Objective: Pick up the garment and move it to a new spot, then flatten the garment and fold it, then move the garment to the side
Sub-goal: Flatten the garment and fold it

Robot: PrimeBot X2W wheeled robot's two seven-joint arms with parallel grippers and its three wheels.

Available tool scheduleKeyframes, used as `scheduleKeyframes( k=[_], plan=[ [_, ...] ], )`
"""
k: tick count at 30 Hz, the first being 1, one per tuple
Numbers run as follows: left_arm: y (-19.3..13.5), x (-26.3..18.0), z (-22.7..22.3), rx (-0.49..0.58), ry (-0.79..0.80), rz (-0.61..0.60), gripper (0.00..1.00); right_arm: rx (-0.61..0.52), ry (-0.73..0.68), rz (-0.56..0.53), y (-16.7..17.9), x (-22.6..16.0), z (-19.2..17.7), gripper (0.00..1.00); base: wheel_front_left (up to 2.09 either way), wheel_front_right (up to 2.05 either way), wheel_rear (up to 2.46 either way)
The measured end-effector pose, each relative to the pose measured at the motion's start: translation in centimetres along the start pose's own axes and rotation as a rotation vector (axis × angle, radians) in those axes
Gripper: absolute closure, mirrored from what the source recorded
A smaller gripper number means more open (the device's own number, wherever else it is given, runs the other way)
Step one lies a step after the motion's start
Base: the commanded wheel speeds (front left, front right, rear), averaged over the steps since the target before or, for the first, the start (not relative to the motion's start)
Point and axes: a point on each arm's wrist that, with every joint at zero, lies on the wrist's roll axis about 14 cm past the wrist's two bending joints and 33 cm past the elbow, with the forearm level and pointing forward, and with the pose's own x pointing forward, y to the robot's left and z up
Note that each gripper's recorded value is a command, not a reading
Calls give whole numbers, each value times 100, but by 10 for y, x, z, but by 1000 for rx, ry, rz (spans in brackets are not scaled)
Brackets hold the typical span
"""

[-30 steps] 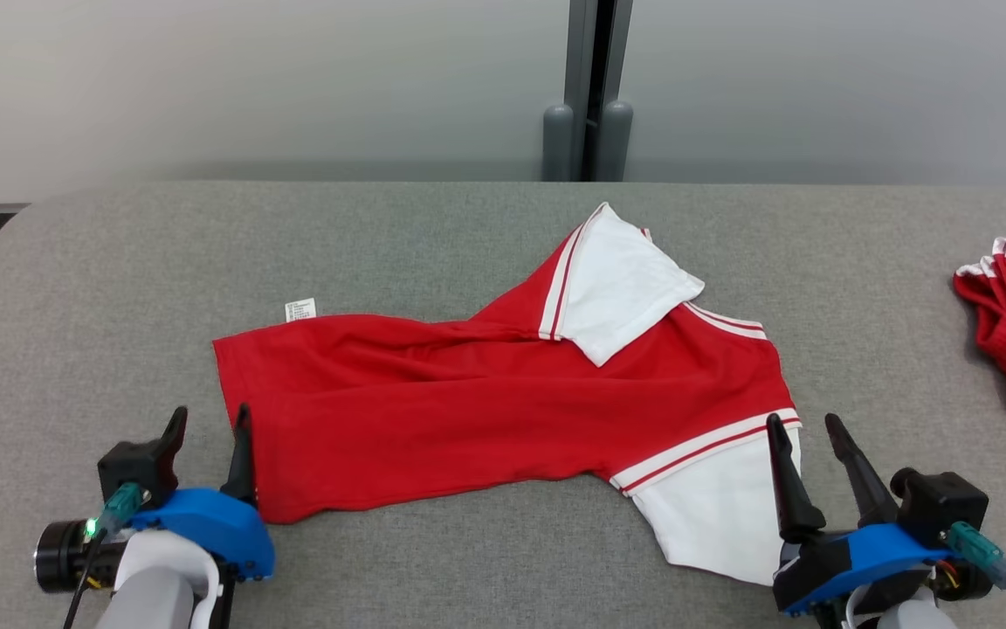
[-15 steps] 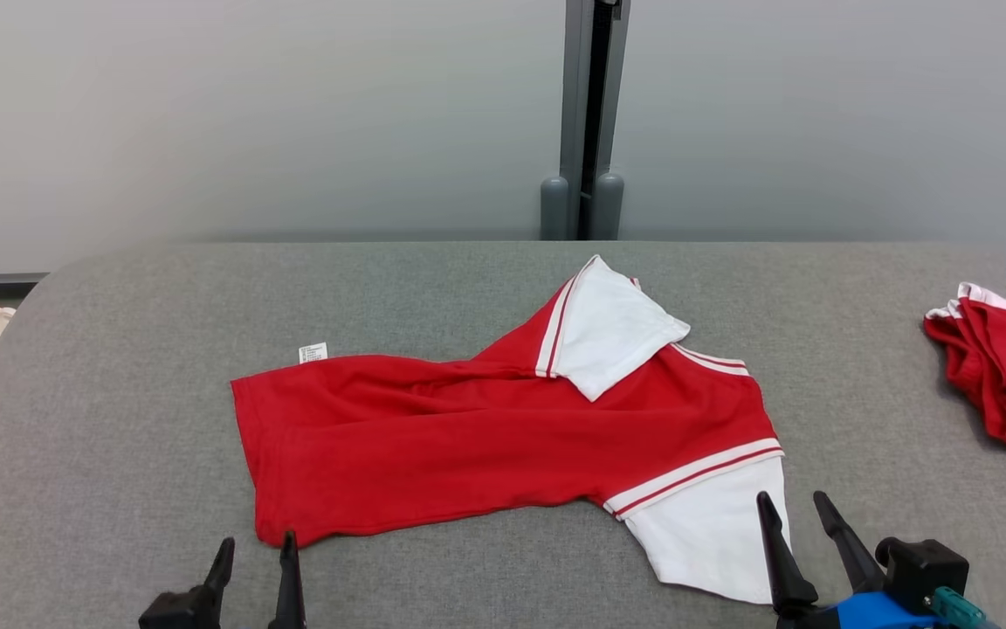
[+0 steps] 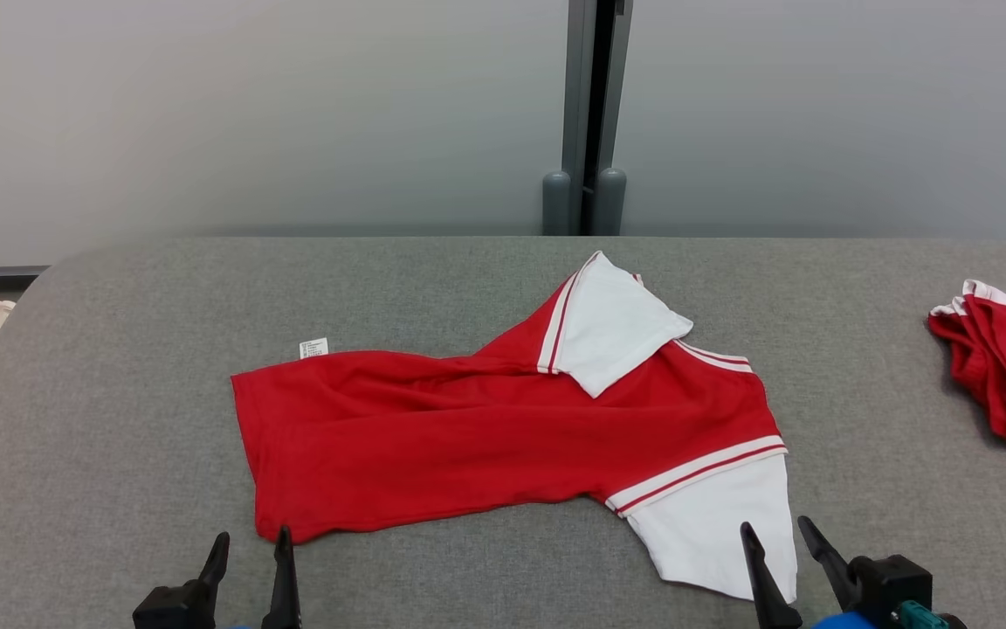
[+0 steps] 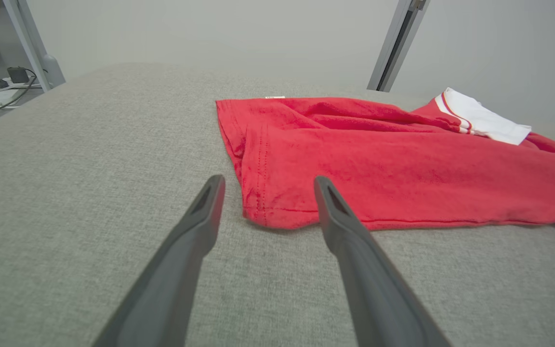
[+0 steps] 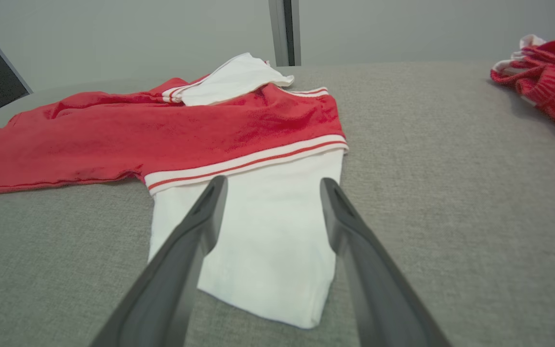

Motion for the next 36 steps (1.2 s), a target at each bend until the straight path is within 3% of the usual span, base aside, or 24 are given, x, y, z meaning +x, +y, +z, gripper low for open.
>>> scheduleKeyframes(
  k=[4,12,23,36],
  plan=[
    [0,7,-6,-10,28,-7,0,-79,61,23,3,1,-17,0,0,0,0],
    [2,24,-16,-20,78,-2,0,-132,127,22,-3,7,-34,0,0,0,0],
    [1,38,-23,-99,109,6,0,-131,151,0,-12,11,-40,0,0,0,0],
    [6,49,-36,-111,166,6,0,-116,149,-14,-16,21,-39,0,0,0,0]
  ],
)
